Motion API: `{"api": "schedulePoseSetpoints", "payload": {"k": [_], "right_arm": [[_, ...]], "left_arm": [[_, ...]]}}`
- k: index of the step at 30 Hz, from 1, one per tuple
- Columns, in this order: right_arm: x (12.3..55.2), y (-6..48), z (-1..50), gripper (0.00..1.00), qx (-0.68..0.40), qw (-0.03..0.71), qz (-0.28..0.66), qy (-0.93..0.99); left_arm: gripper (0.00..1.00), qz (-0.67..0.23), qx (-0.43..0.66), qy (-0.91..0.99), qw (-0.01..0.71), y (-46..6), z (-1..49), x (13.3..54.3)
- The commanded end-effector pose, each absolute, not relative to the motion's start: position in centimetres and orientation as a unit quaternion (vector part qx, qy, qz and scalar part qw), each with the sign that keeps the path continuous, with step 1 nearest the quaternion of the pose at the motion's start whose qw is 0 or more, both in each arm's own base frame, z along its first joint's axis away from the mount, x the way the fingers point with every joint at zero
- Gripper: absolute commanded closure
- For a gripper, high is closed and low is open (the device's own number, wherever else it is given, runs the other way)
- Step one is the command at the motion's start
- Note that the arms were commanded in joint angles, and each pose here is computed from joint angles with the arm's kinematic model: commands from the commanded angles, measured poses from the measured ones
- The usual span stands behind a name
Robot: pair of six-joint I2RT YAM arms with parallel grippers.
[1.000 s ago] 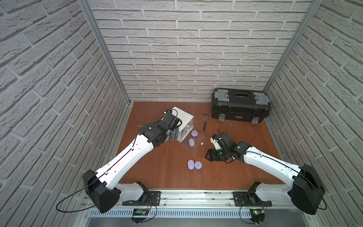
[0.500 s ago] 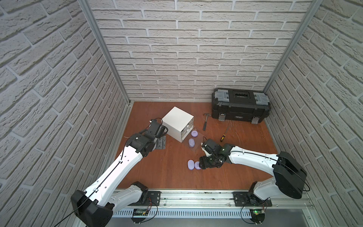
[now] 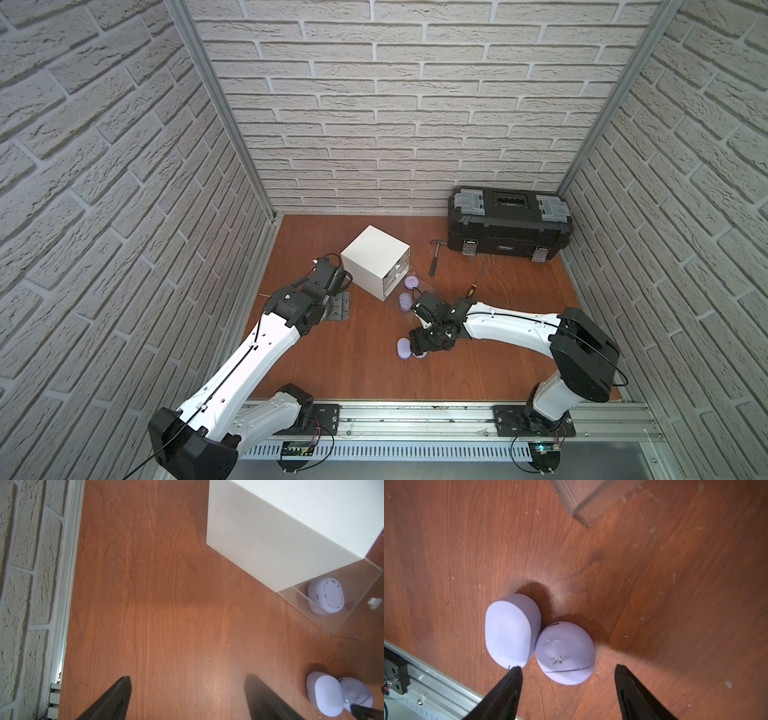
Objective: Put the bluetooth earphones in the drawer according to color
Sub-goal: Pick up the Bluetooth earphone from the center of the board.
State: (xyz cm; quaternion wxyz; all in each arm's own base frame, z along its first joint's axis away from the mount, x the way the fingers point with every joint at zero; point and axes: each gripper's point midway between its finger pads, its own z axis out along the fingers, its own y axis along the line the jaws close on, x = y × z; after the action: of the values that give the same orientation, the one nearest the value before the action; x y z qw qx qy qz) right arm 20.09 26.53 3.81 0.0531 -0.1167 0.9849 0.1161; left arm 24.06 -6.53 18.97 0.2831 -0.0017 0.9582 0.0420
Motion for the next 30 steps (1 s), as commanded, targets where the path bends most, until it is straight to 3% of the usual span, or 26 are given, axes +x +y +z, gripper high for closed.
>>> {"api": "schedulePoseSetpoints", "payload": {"k": [1, 30], "right_arm": [[20.16, 26.63, 3.87, 0.25, -0.128, 0.056, 0.095, 0.986], [20.31, 26.09, 3.79, 0.25, -0.146, 0.054, 0.071, 0.985]], "left_arm": [[0.1, 0.03, -0.009, 0.955, 0.294, -6.56, 19.09, 24.21], [0.1, 0.021, -0.01, 0.958, 0.287, -6.53, 18.39, 23.97]]}}
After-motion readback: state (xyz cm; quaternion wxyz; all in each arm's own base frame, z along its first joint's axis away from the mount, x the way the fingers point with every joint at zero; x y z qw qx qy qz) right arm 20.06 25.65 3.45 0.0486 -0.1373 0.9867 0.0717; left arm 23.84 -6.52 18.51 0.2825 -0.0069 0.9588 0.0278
